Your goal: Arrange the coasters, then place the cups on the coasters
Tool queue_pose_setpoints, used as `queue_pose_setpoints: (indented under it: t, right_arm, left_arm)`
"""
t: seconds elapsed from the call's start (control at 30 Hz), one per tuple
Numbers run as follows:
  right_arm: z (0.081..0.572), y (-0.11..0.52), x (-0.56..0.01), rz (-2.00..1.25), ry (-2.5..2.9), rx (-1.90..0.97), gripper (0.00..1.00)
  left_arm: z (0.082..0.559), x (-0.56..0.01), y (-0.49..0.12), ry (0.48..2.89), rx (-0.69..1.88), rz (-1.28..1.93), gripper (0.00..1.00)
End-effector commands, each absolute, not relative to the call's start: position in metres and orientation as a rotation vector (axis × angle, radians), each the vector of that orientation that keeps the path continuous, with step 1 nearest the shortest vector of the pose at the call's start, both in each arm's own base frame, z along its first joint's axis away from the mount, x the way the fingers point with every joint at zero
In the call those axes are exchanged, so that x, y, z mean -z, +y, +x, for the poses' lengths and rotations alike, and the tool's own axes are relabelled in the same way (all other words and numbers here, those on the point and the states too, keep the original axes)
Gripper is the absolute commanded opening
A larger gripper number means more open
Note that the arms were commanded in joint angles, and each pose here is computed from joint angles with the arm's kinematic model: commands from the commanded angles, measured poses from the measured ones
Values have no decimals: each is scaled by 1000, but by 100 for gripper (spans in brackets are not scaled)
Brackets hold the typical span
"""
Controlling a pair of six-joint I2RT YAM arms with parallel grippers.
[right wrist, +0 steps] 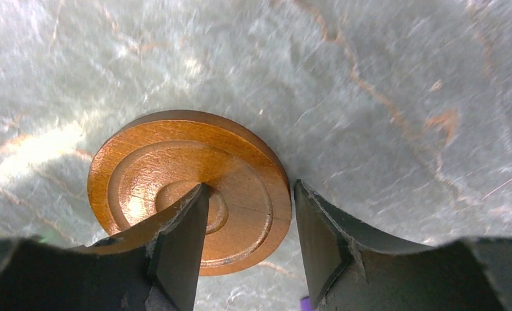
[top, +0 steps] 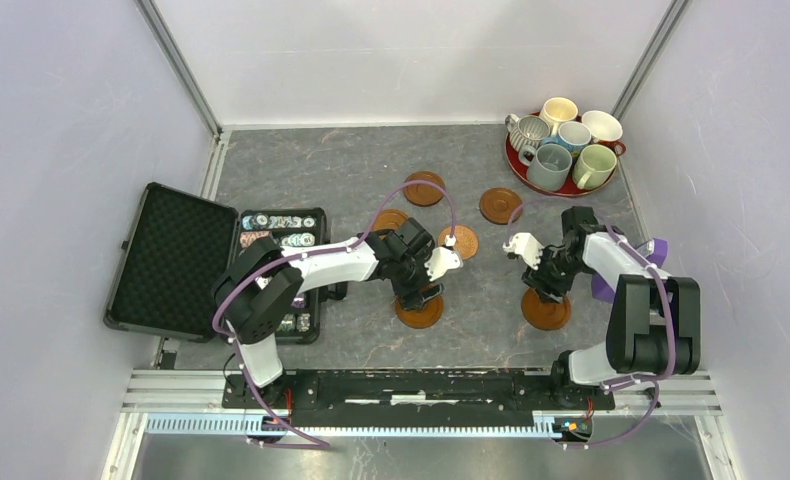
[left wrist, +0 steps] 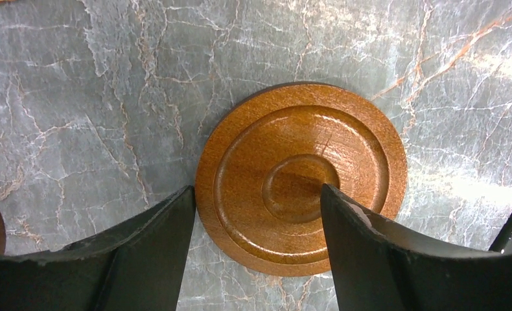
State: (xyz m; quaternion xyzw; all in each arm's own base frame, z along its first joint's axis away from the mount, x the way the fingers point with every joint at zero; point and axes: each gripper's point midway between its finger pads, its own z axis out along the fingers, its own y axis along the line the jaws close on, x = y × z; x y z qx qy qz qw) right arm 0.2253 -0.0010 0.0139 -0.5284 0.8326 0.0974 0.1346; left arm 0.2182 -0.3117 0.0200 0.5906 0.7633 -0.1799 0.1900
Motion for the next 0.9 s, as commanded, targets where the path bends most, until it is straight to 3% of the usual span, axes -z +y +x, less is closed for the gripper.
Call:
queue_pose_setpoints:
  t: [0.0, 0.33, 0.87]
  right_arm:
    - [273, 19, -11, -1479, 2263, -234, 57]
    - [306, 28, -19, -1443, 2240, -203, 56]
    - [307, 34, -29, -1449, 2223, -243, 58]
  left_arm:
    - [221, -18, -320, 2158, 515, 1627, 77]
    - [219, -20, -327, 2168, 558, 1607, 76]
    - [212, -15, -356, 2156, 590, 1645, 73]
